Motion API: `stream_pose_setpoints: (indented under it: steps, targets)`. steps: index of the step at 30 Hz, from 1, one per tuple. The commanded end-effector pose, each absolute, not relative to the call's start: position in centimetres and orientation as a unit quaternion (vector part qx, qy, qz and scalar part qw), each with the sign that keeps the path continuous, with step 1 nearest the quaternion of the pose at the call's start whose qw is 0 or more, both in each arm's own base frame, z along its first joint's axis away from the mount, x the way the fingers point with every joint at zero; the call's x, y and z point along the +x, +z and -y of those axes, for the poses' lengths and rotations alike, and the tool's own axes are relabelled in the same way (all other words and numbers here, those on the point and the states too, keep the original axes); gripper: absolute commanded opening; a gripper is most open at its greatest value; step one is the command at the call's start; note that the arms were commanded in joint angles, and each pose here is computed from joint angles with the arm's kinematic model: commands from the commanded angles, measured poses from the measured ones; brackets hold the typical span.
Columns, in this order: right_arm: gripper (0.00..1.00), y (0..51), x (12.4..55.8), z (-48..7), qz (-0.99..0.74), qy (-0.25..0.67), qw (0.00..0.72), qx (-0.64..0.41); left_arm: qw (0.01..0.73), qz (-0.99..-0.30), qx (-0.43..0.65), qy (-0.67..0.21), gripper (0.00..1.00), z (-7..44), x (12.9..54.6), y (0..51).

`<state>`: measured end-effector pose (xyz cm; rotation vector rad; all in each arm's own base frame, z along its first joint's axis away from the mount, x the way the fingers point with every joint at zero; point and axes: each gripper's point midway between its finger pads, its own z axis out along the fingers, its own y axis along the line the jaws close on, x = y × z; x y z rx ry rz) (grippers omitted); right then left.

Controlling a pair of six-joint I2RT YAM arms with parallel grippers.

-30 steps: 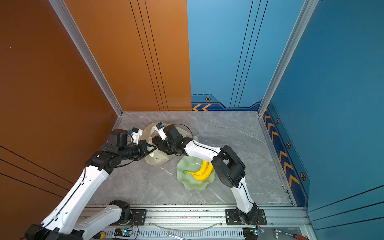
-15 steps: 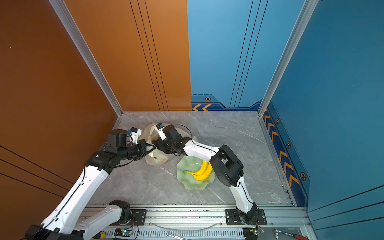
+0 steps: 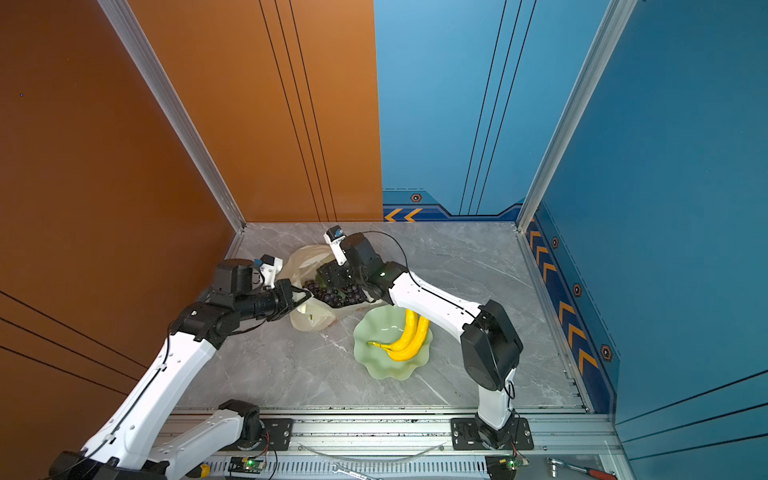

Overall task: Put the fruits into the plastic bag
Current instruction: 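Raise the right gripper out of the bag and draw it back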

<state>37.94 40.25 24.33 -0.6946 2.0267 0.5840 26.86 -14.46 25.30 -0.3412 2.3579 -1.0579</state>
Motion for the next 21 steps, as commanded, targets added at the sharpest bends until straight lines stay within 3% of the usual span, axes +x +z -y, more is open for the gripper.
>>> stream_pose_setpoints:
  steps: [1, 6, 10, 21]
  targets:
    - [0.79, 23.5, 38.5, -35.8, -0.841, 0.147, 0.436, -0.283, 0.277, -0.866, -0.118, -0.4, 0.0, 14.4, 26.6, 26.8]
    - [0.8, 27.7, 37.8, -34.1, -0.83, 0.164, 0.457, -0.273, 0.276, -0.865, -0.119, -0.401, 0.0, 14.4, 26.6, 26.7]
    - [1.0, 31.1, 35.9, -33.0, -0.82, 0.177, 0.474, -0.266, 0.274, -0.867, -0.116, -0.399, 0.0, 14.4, 26.6, 26.5]
    - [1.0, 37.4, 32.2, -26.1, -0.807, 0.227, 0.531, -0.119, 0.267, -0.87, -0.119, -0.397, 0.0, 14.4, 26.3, 25.7]
